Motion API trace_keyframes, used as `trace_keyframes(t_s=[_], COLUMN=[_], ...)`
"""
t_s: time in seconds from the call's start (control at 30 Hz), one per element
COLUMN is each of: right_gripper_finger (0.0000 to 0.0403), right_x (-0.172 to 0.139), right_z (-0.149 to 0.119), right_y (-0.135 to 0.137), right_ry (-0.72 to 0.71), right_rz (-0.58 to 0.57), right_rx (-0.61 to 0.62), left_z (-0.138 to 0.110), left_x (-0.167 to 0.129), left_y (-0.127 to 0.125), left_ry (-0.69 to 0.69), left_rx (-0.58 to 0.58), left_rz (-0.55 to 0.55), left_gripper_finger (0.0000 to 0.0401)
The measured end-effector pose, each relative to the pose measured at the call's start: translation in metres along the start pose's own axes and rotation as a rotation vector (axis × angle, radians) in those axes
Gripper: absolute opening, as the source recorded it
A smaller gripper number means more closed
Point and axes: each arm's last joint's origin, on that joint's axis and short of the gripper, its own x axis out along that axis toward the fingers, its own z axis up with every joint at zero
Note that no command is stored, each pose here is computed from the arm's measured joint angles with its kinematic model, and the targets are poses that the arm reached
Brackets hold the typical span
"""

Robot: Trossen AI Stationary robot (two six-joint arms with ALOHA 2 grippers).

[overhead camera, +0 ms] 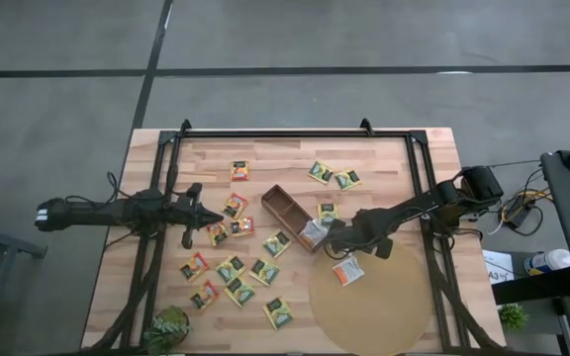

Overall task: Pick & Place Tea
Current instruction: Put the white tea bag into the right section of the wooden organizer

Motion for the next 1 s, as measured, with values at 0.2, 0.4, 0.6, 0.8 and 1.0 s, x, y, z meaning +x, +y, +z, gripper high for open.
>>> trace_keyframes(t_s=[0.2, 0.4, 0.6, 0.8, 1.0], right_gripper_finger=[0.0117, 0.0034, 0.0010, 0.0008, 0.0008], right_x=[0.005, 0.005, 0.004, -0.016, -0.047], right_z=[0.002, 0.003, 0.003, 0.002, 0.004], right_y=[-0.004, -0.005, -0.004, 0.004, 0.007], right_ry=[-0.001, -0.006, -0.019, -0.044, -0.096], right_rz=[-0.003, -0.007, 0.011, 0.084, 0.043], right_rx=[-0.011, -0.015, -0.045, -0.117, -0.196], left_z=[0.000, 0.000, 0.000, 0.000, 0.000], left_x=[0.000, 0.000, 0.000, 0.000, 0.000], left_y=[0.000, 0.000, 0.000, 0.000, 0.000], left_ry=[0.000, 0.000, 0.000, 0.000, 0.000], left_rx=[0.000, 0.000, 0.000, 0.000, 0.000], left_rz=[0.000, 0.000, 0.000, 0.000, 0.000], left_gripper_finger=[0.0000, 0.0000, 0.0000, 0.0000, 0.0000])
